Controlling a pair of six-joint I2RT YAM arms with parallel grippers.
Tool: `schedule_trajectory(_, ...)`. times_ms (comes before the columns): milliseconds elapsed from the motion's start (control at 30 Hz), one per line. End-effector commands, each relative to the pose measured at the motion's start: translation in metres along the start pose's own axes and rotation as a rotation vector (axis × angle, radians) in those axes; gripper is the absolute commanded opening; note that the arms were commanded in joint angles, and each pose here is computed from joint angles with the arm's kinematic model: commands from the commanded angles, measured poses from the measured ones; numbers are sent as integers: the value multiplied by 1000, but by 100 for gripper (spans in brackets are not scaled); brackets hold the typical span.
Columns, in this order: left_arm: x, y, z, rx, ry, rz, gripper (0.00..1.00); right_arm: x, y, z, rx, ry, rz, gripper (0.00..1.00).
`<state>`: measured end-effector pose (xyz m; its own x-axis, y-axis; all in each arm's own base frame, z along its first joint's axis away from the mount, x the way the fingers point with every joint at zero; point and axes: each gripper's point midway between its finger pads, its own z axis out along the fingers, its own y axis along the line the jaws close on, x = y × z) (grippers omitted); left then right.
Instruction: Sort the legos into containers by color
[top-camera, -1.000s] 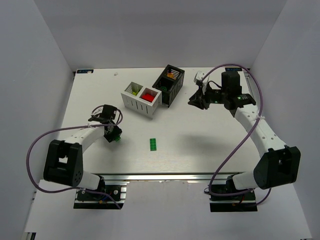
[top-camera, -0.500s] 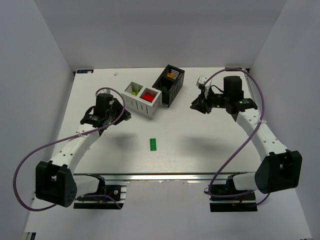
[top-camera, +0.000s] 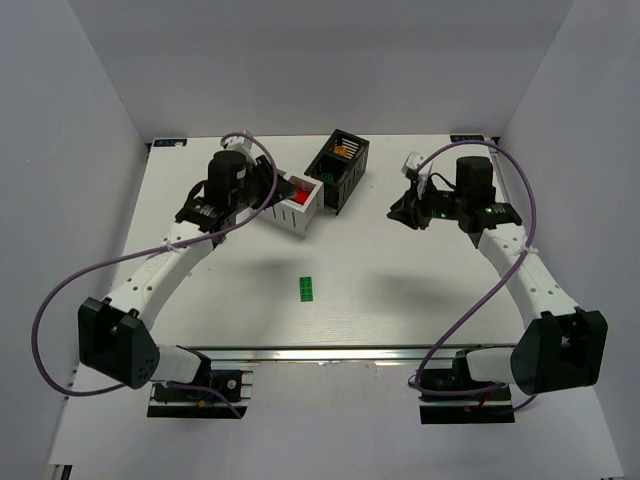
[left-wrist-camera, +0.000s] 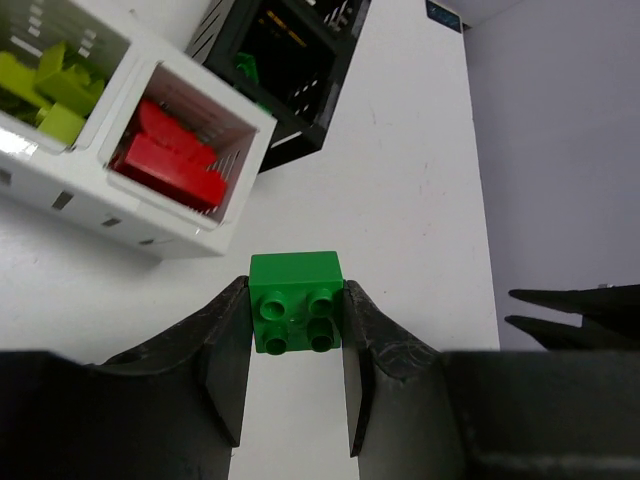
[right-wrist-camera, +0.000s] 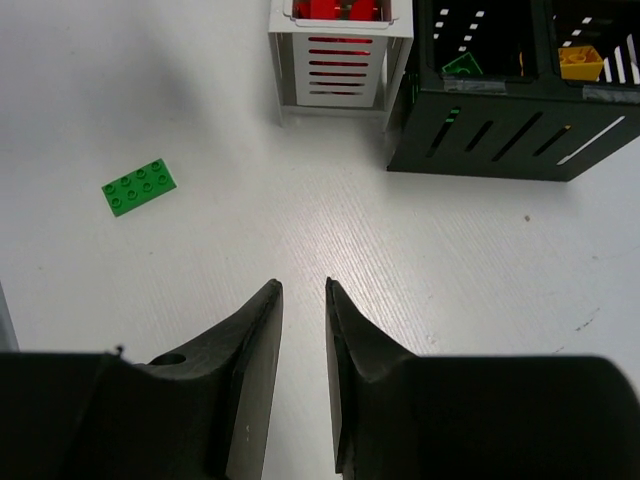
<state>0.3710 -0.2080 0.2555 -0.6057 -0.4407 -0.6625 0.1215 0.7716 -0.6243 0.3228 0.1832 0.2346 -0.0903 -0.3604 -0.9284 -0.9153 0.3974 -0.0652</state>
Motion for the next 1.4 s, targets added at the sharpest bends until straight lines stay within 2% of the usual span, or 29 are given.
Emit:
schedule_trajectory(0, -21, -34, 4, 96, -39, 61, 0, -14, 2, -7, 10, -46, -26, 30)
schedule_trajectory(167, -35, -65, 21, 172, -50, 94, 0, -13, 0, -14, 39, -54, -22, 31)
schedule_trajectory(400, -43, -85, 64, 195, -37, 106, 0, -3, -1, -22, 63, -57, 5, 32)
schedule_trajectory(700, -48, -69, 125, 108, -48, 89, 1, 6, 3, -27, 79, -65, 26, 32)
schedule_trajectory(800, -44, -61, 144, 74, -38, 84, 6, 8, 4, -28, 80, -65, 27, 33)
schedule_trajectory(967, -44, -47, 165, 9, -38, 80, 22, 12, 6, -29, 83, -62, 29, 34)
schedule_trajectory(1100, -36, -38, 184, -22, -10, 77, 29, 15, 7, -29, 78, -60, 34, 35)
schedule_trajectory(1367, -35, -27, 194, -94, -8, 76, 45, 17, 7, -27, 73, -55, 39, 38)
